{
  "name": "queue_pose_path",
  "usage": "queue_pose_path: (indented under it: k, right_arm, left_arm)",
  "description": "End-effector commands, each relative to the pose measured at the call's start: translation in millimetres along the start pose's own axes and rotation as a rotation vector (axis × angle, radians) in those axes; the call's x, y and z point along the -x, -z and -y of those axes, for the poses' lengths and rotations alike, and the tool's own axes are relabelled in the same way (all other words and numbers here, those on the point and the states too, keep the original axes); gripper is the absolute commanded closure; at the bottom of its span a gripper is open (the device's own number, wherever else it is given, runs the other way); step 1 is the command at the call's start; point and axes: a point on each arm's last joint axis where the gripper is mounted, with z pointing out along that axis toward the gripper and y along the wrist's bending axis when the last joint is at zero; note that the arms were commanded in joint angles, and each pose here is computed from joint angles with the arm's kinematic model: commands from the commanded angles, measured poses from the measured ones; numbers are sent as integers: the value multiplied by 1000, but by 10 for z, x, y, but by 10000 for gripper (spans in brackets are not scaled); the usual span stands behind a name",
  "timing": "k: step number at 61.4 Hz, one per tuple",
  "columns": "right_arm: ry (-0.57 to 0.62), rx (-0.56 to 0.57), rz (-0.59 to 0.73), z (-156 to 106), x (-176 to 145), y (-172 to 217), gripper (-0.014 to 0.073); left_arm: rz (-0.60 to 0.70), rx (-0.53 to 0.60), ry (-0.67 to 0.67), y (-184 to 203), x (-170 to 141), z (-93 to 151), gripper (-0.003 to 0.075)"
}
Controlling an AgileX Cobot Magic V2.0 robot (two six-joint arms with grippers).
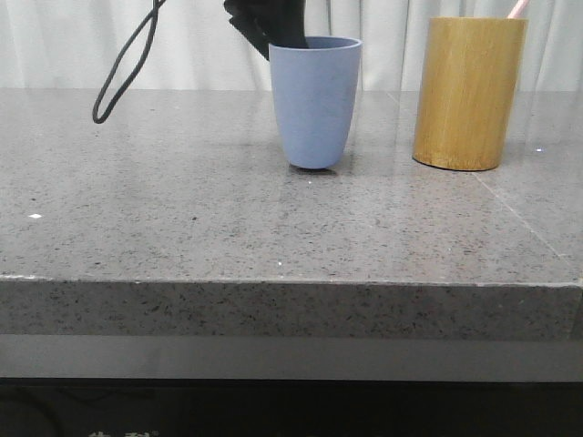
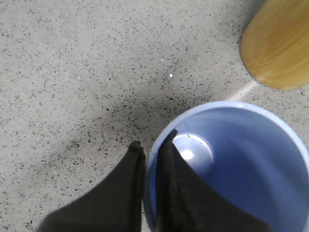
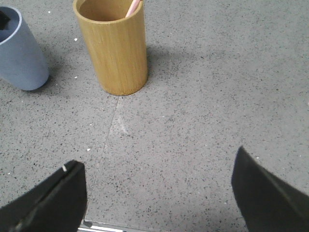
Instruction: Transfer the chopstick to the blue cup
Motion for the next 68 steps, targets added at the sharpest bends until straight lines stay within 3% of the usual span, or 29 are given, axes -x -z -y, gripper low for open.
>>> queue_pose_path:
  k: [1,9,28,48,68]
  right_arm:
    - [3,2,91,-10,138,57,-27]
    - [3,2,91,-10,138,57,-27]
    - [3,2,91,-10,138,57,-27]
    - [3,-1,120,-7,164,60,-27]
    - [-9,-10,147,10,219,0,-27]
  left_arm:
    - [141,-7,2,377,142,49,736]
    - [148,-6,2,378,148,48,709]
    - [151,-6,2,378,151,48,407]
    - [166,-5,-1,545,183,51,405]
    - [209,-10,51,1056,248,65,405]
